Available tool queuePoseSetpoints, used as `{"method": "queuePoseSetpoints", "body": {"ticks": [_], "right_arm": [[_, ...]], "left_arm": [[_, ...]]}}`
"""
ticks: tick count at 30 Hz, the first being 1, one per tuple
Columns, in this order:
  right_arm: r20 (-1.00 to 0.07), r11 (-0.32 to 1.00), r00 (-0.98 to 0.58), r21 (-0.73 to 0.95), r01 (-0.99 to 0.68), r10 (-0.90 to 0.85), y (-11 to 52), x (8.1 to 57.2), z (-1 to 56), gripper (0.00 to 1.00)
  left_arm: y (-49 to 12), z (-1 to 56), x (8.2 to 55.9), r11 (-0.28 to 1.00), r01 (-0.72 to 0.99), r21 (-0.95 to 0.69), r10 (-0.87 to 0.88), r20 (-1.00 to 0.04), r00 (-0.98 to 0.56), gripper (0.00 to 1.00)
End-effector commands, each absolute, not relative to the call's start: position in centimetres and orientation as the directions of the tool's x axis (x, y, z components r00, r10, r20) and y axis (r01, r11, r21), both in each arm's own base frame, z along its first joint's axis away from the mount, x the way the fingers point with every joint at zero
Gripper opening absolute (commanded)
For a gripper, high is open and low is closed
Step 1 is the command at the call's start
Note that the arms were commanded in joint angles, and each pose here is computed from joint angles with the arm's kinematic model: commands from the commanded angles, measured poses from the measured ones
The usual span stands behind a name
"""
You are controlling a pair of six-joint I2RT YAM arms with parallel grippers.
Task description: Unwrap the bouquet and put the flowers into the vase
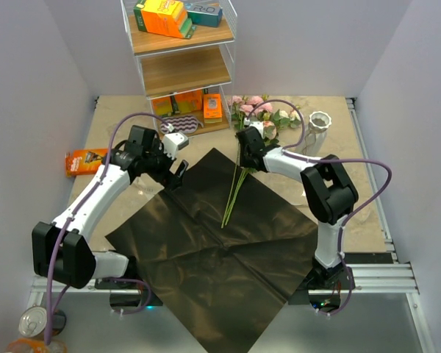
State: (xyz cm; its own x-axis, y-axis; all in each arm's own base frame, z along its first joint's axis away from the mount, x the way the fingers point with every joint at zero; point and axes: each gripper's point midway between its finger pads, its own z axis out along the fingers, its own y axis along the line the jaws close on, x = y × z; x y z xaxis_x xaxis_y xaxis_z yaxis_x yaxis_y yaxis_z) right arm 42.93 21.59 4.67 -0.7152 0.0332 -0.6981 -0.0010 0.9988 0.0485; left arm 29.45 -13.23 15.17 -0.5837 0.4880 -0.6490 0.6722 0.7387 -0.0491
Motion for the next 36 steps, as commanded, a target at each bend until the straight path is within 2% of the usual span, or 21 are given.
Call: {"method": "queuePoseSetpoints", "body": {"ticks": [1, 4, 11, 16, 23, 30, 33, 36], "right_arm": [[-0.745, 0.995, -0.663, 0.101, 0.004, 0.078, 22.4, 44.8, 6.8, 0.25], [-0.756, 0.993, -0.647, 0.115, 0.011, 0.095, 22.2, 44.8, 7.7, 0.14], [-0.791, 0.988, -0.600, 0.153, -0.003, 0.121, 21.7, 43.7, 11.1, 0.16], [-0.813, 0.987, -0.565, 0.161, 0.013, 0.140, 20.8, 43.0, 13.4, 0.02], [-0.881, 0.978, -0.439, 0.209, -0.028, 0.175, 19.3, 41.2, 20.8, 0.01], [-0.971, 0.976, -0.160, 0.193, -0.104, 0.175, 17.1, 39.8, 32.9, 0.03], [-0.988, 0.986, -0.003, 0.157, -0.060, 0.157, 15.1, 39.6, 38.6, 0.02], [-0.972, 0.980, 0.198, 0.152, 0.126, 0.126, 10.9, 39.4, 44.4, 0.00]], "left_arm": [[-13.2, 16.6, 29.9, 0.745, 0.666, -0.027, 0.466, -0.693, -0.549, 0.99], [-13.1, 16.3, 29.7, 0.746, 0.665, -0.030, 0.468, -0.687, -0.556, 0.99], [-13.1, 15.9, 29.5, 0.746, 0.665, -0.033, 0.468, -0.685, -0.559, 0.99], [-13.3, 15.9, 29.5, 0.745, 0.665, -0.044, 0.460, -0.689, -0.560, 0.99], [-13.3, 15.8, 29.5, 0.747, 0.663, -0.047, 0.457, -0.688, -0.564, 0.99], [-13.2, 16.4, 29.7, 0.746, 0.665, -0.034, 0.463, -0.692, -0.554, 0.99], [-13.3, 16.7, 29.7, 0.744, 0.667, -0.034, 0.462, -0.695, -0.552, 0.99], [-13.5, 17.1, 29.8, 0.741, 0.670, -0.041, 0.455, -0.703, -0.547, 0.99]]}}
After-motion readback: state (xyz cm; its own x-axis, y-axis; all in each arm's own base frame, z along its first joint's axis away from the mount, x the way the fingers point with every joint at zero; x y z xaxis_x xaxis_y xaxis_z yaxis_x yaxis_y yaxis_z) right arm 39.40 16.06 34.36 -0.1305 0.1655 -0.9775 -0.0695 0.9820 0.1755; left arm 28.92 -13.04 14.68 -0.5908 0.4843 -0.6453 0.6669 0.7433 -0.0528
